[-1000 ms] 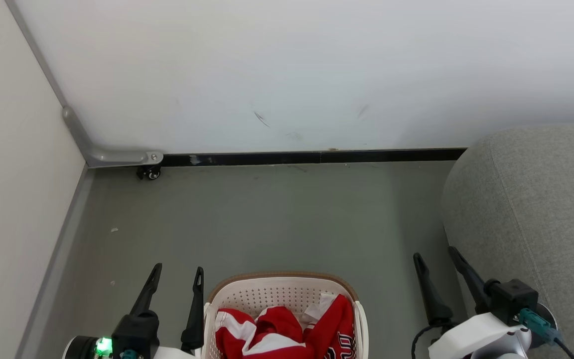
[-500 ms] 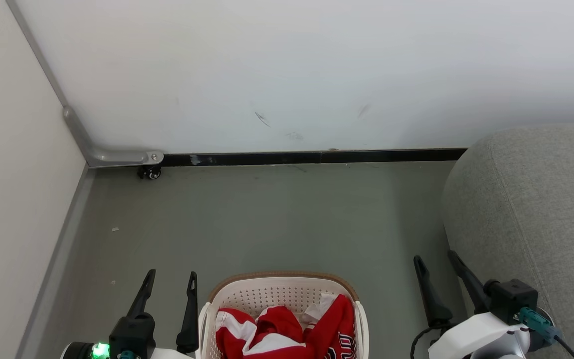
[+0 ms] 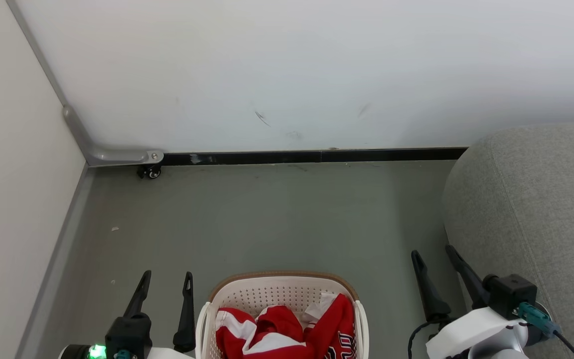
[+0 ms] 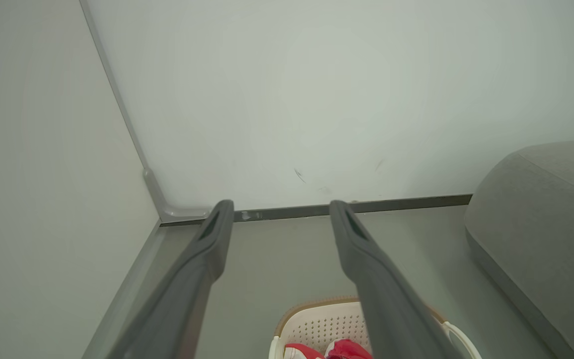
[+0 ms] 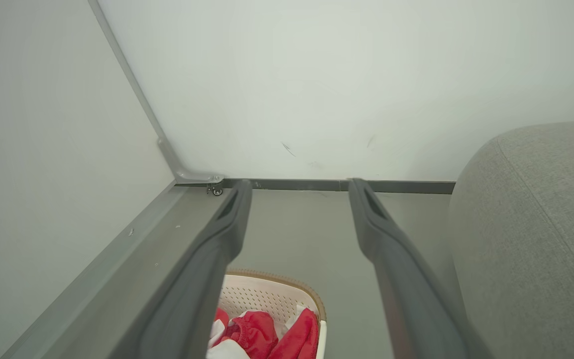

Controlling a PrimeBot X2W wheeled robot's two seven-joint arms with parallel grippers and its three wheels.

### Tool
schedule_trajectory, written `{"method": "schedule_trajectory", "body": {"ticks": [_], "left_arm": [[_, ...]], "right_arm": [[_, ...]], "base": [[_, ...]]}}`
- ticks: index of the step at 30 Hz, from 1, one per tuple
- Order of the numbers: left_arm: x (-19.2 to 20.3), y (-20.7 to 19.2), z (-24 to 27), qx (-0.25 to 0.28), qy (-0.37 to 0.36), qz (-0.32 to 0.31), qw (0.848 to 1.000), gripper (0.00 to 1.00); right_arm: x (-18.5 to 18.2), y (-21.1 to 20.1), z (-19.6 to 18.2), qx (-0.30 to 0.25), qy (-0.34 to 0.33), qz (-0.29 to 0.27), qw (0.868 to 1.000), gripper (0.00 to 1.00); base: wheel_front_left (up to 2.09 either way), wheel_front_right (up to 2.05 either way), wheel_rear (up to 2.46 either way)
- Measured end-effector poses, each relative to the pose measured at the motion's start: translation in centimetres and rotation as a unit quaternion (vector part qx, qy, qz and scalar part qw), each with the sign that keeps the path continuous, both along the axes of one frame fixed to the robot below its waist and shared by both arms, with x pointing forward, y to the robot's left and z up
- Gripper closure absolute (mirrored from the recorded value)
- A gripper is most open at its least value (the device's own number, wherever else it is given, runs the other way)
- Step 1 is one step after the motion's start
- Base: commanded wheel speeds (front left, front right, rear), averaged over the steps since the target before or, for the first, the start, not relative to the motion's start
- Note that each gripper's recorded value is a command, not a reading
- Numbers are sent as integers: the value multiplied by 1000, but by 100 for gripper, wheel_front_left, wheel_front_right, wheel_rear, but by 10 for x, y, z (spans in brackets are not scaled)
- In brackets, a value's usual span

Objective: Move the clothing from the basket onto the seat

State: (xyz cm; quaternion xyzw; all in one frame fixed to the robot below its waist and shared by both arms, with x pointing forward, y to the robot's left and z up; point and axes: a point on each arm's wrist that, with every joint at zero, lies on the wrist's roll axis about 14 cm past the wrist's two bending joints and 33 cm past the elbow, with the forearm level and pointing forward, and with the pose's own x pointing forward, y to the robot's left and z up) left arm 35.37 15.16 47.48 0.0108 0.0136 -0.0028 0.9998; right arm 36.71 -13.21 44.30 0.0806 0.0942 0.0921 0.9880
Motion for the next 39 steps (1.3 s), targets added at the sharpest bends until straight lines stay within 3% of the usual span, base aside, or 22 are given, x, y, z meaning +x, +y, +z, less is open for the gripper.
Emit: {"method": "schedule_trajectory", "body": {"ticks": [39], "left_arm": [[17,-5,-1,11,1,-13,1000,0]], "right_arm": [[4,-4,-6,6,9,-8,1000,0]], "base": [[0,0,0]]}}
